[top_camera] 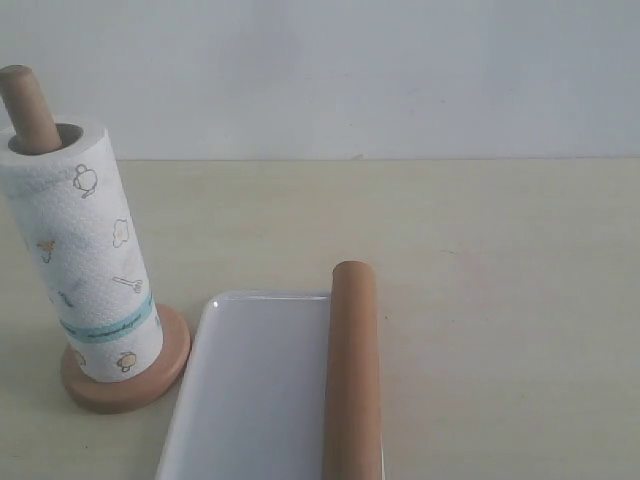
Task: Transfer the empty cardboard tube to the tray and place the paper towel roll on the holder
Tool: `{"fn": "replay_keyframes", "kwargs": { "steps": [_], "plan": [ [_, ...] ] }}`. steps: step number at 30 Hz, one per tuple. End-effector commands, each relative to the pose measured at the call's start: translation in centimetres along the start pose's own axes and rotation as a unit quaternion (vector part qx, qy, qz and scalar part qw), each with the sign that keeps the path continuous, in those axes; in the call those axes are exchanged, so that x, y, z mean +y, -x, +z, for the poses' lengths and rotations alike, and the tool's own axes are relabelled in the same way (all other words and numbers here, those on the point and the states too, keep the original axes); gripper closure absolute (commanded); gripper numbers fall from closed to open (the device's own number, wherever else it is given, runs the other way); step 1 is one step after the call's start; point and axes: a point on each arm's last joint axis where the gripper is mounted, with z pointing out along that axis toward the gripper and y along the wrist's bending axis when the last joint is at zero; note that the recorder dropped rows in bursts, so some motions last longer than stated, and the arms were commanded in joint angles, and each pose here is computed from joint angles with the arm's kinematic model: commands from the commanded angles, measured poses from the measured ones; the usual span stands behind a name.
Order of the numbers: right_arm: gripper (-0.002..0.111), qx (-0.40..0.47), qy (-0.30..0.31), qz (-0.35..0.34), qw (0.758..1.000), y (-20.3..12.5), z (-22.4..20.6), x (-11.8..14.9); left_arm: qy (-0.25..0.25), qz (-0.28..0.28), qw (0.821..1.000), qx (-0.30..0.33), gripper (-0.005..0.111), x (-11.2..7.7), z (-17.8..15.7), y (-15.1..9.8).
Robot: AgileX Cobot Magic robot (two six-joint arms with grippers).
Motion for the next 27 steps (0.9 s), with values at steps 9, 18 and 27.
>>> {"fn": "replay_keyframes", "kwargs": {
  "steps": [9,18,27],
  "plan": [
    [0.100,0.013,0.002,0.020,1.000,-0.3,-0.1,0.1,-0.002,-0.003,1.000,-0.001,0.103,0.0,0.0,-0.1],
    [0.100,0.054,0.004,0.021,0.998,-3.1,0.3,0.2,-0.002,-0.003,1.000,-0.001,0.103,0.0,0.0,-0.1],
    [0.100,0.079,0.004,0.015,0.997,-5.7,0.2,0.4,-0.002,-0.003,1.000,-0.001,0.103,0.0,0.0,-0.1]
  ]
}}
